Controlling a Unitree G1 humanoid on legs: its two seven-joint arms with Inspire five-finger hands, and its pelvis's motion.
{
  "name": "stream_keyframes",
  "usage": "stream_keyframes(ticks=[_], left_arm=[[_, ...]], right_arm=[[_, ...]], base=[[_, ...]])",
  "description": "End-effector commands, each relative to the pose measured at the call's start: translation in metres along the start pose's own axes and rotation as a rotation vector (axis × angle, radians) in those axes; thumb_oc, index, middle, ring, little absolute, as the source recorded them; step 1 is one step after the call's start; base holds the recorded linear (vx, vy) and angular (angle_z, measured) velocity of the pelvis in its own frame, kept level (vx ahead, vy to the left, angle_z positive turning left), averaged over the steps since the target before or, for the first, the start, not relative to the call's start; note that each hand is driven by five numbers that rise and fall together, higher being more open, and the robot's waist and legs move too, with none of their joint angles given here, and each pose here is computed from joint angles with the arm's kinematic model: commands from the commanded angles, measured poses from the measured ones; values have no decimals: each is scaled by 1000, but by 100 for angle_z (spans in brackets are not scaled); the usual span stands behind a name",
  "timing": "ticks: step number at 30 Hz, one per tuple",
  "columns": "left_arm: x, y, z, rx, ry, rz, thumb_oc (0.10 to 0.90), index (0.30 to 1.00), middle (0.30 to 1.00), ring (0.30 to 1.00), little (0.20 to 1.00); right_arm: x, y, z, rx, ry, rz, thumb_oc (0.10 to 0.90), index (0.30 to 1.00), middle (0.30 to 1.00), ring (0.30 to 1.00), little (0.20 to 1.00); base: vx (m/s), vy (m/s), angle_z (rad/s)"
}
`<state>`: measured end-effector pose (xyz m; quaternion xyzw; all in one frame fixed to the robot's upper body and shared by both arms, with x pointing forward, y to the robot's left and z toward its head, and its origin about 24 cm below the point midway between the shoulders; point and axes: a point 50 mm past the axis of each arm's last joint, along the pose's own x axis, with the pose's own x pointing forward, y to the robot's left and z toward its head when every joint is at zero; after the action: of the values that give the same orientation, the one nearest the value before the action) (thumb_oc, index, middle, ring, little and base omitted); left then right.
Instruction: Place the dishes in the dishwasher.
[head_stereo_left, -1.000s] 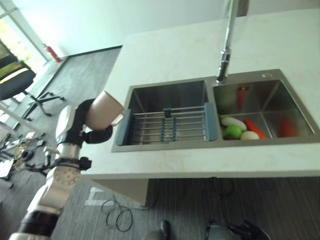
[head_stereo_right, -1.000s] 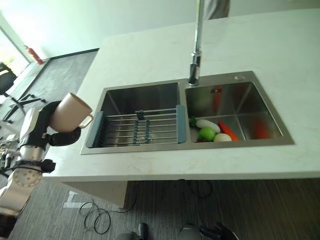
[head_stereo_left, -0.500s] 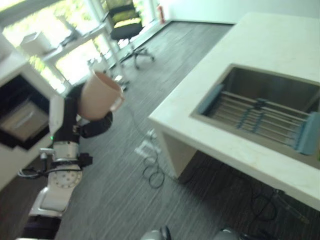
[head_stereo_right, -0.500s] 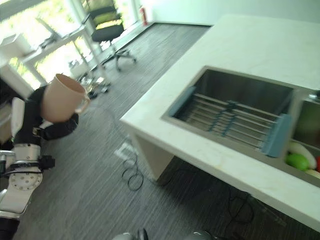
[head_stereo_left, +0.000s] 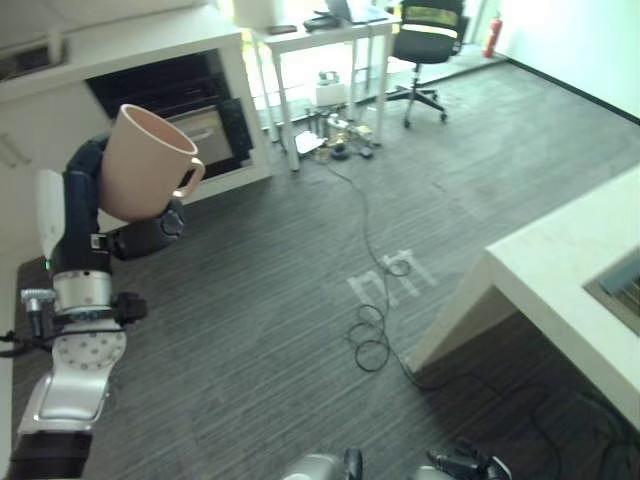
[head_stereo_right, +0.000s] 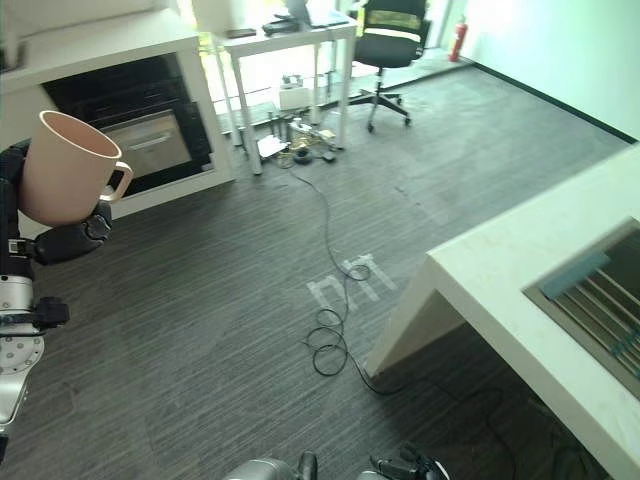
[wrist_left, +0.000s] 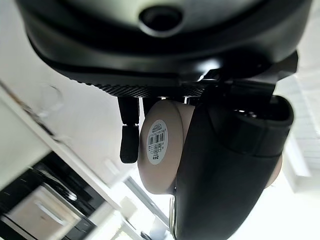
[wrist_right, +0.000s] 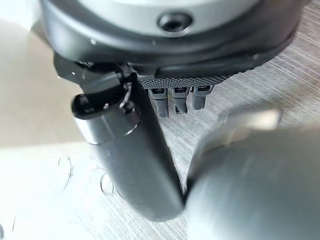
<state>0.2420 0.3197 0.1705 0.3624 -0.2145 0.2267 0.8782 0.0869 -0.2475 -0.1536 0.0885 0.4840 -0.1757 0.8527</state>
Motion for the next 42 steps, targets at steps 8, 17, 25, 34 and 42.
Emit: stream_keyframes(ticks=[8,17,25,34,42], left_arm=[[15,-9,46,-198,-237,69,400,300,300,300,300],[17,-30,60,-272,-278,-12,400,300,300,300,300],[5,-32,53,-274,-280,-4,400,300,300,300,300],[5,-33,63,-258,-349,-37,400,300,300,300,300],[10,-32,66,-215,-352,0,400,300,300,300,300]], right_arm=[[3,-17,14,-28,5,-7,800,900,900,900,900],[5,-21,34,-54,-72,7,800,900,900,900,900],[3,-31,28,-68,-13,-40,800,900,900,900,900],[0,-20,8,39,-6,-46,800,900,900,900,900],[2,-8,20,-27,-71,26,800,900,900,900,900]], base=[[293,-114,40],[281,5,31],[354,233,-42],[371,302,-15],[304,22,-12]])
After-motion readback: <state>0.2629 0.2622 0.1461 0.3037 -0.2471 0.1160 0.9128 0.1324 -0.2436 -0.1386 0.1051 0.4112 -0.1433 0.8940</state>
